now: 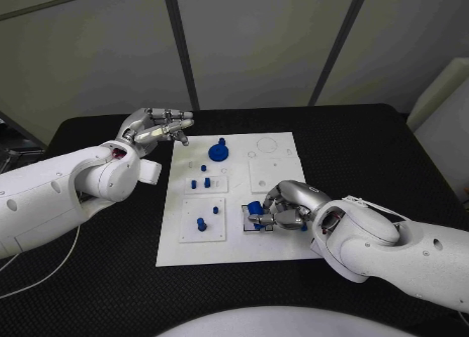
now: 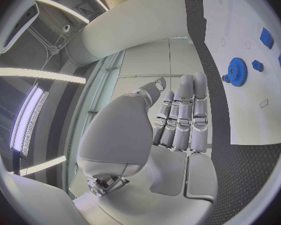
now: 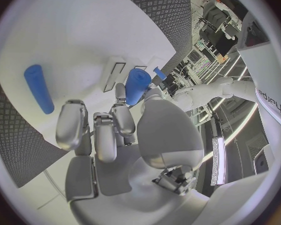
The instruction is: Assemble the parts on the task board
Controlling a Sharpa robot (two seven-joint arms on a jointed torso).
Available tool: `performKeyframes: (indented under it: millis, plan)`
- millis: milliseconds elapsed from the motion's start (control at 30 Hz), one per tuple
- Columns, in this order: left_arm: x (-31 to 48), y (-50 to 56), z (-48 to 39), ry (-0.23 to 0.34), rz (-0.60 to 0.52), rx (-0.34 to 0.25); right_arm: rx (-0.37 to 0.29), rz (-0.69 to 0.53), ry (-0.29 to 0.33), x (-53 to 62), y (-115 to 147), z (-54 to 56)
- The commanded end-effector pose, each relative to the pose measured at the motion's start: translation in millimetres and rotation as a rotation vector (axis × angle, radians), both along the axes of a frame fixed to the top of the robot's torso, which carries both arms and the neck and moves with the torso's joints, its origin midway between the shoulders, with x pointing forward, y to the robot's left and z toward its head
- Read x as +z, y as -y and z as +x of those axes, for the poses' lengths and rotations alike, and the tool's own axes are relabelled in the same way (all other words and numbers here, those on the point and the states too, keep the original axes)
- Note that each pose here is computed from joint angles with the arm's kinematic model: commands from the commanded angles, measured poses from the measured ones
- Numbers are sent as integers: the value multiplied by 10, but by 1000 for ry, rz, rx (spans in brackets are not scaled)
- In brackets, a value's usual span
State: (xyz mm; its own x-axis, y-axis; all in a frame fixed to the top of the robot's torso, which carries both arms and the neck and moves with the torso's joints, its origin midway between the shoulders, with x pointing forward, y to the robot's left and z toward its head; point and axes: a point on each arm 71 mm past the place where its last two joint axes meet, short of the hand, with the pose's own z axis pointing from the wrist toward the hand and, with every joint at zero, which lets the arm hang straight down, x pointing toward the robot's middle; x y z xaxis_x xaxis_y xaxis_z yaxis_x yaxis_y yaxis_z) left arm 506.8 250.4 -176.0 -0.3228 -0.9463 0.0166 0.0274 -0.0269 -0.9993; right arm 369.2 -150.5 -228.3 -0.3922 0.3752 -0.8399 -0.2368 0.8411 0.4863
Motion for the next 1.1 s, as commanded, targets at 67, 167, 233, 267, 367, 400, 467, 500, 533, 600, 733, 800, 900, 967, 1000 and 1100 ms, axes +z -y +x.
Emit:
performKeyframes:
  millis: [67, 167, 233, 267, 367, 400, 467, 500, 533, 600, 733, 800, 900, 967, 1000, 1100]
  plan:
    - [13, 21, -3, 2, -8, -12, 5, -18, -27, -29, -8, 17]
    - [13, 20, -3, 2, -8, -12, -1, -23, -30, -42, -8, 32]
    - [13, 18, -3, 2, -7, -11, -2, -24, -31, -45, -10, 35]
    - [13, 17, -2, 2, -7, -11, -3, -23, -31, -45, -11, 37]
    - [13, 16, -2, 2, -7, -11, -4, -22, -30, -46, -17, 40]
    - [13, 17, -2, 2, -7, -11, -3, -21, -29, -46, -19, 40]
    - [13, 17, -2, 2, -7, -11, -3, -20, -28, -45, -22, 41]
    - [13, 18, -2, 2, -8, -12, -3, -19, -28, -45, -24, 41]
    - [13, 18, -2, 2, -8, -12, -3, -18, -27, -45, -25, 42]
    - [13, 17, -2, 2, -7, -12, -4, -16, -25, -44, -25, 44]
    - [12, 14, -1, 2, -7, -11, -7, -13, -23, -42, -23, 46]
    - [11, 16, -2, 1, -7, -12, -8, -12, -22, -42, -23, 47]
    - [10, 21, -3, -1, -7, -15, -8, -10, -20, -40, -22, 48]
    - [10, 20, -2, -2, -7, -15, -7, -8, -18, -37, -24, 46]
    - [9, 19, -2, -2, -7, -14, -5, -7, -17, -35, -26, 44]
    - [9, 16, -2, -1, -7, -14, -1, -5, -14, -28, -30, 37]
